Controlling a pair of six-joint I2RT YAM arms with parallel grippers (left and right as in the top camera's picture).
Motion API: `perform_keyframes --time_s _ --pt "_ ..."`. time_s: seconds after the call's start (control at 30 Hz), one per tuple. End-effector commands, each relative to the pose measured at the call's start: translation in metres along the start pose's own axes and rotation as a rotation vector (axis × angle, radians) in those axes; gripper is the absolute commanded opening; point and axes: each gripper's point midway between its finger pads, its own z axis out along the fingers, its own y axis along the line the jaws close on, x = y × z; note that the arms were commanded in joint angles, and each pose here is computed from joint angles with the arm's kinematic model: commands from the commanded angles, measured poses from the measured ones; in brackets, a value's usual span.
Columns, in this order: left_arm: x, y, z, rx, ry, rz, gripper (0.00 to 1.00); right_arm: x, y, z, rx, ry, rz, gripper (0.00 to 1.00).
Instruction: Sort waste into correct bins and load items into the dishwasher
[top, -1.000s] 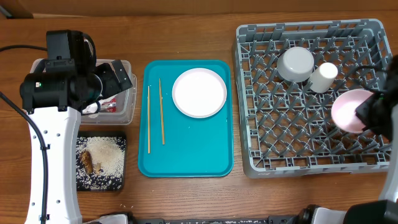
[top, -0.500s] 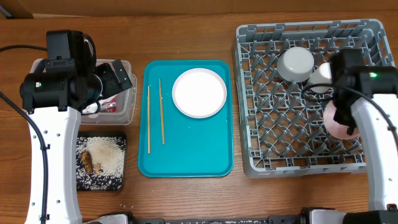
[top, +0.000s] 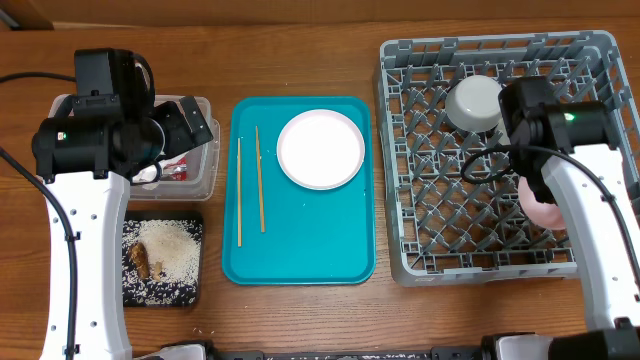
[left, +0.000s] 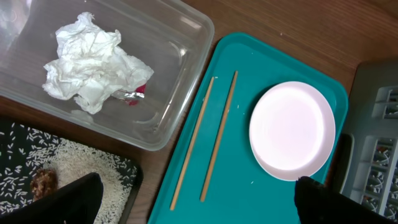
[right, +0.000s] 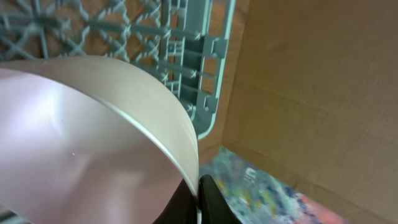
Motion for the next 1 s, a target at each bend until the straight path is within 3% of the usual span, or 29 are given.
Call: perform_keyframes --time_s 0.0,0.43,0.83,0.97 --pt "-0.003 -0.002 -0.004 0.007 -0.016 -0.003 1.0 -0.006 0.002 0.006 0.023 0.036 -0.088 0.04" --pt "-0.003 -0.002 -0.004 0.007 -0.016 -0.003 1.0 -0.016 0.02 0.03 0.04 0.161 -0.223 0.04" --pt "-0.004 -0.002 -0.004 0.006 -0.016 -0.005 1.0 -0.025 0.005 0.031 0.136 0.146 -0.204 0.04" --pt "-0.004 -0.002 -0.004 0.006 -0.016 -0.005 1.0 -0.032 -0.002 0.031 0.186 0.119 -0.126 0.04"
